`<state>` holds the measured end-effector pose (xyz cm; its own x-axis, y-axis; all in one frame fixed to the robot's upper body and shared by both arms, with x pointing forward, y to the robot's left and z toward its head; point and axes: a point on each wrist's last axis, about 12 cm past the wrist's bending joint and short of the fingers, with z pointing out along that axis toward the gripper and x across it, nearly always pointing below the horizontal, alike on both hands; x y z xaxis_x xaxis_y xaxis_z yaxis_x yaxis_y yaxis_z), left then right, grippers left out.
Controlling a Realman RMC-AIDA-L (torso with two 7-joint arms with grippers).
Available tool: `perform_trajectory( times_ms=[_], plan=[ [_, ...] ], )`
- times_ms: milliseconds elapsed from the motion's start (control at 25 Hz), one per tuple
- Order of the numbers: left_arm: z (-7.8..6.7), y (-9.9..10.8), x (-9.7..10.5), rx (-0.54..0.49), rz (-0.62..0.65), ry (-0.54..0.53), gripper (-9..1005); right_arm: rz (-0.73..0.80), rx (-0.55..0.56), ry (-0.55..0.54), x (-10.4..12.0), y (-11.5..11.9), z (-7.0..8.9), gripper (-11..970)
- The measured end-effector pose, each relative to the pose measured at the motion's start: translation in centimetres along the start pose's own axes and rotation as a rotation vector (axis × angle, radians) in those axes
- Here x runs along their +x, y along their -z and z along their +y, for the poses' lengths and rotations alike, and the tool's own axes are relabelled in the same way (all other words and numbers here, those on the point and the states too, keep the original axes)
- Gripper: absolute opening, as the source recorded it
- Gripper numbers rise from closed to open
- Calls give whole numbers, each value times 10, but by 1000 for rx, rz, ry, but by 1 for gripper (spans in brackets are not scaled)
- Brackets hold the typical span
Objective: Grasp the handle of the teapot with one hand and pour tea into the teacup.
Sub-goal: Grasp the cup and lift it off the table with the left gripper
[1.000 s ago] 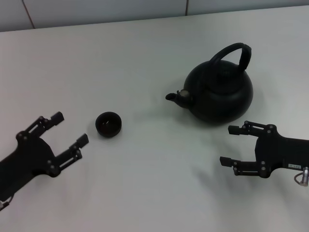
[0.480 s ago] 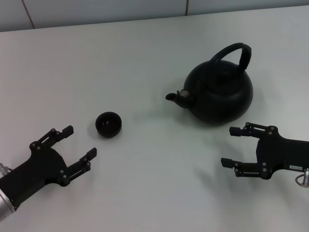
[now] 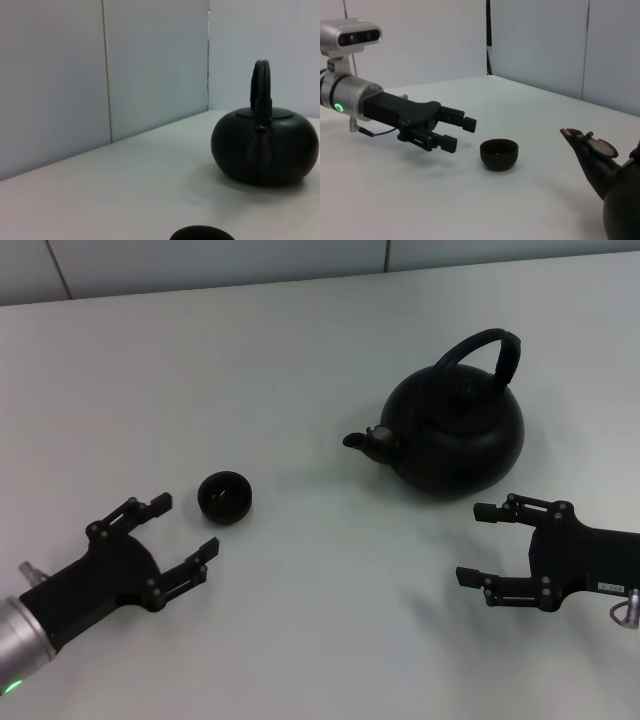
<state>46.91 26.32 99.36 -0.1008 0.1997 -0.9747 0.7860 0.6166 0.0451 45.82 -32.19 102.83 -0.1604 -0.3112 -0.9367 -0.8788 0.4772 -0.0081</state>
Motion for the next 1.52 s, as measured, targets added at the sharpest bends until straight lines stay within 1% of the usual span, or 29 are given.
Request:
perform_trajectory(
  times_ms=[120, 320, 360, 680, 720, 920, 1280, 1520],
  plan=[
    [2, -9, -1, 2, 18, -7, 742, 1, 1, -2, 1, 1, 1, 810],
    [2, -19, -2, -8, 31, -29, 738, -1, 0, -11, 2, 0, 2, 810],
    [2, -24, -3, -13, 33, -44, 737, -2, 0, -13, 2, 0, 2, 810],
    [7, -34, -8, -15, 41, -64, 731, -3, -1, -13, 2, 0, 2, 810],
    [8, -38, -9, -14, 49, -65, 731, -3, -1, -12, 2, 0, 2, 810],
    [8, -45, -9, -10, 74, -65, 727, -5, 6, -14, 2, 1, 2, 809],
    [8, -53, -12, 0, 78, -62, 720, -10, 7, -17, 1, 0, 1, 809],
    [10, -55, -12, -20, 84, -54, 716, -13, 4, -25, 2, -1, 3, 809]
  ],
)
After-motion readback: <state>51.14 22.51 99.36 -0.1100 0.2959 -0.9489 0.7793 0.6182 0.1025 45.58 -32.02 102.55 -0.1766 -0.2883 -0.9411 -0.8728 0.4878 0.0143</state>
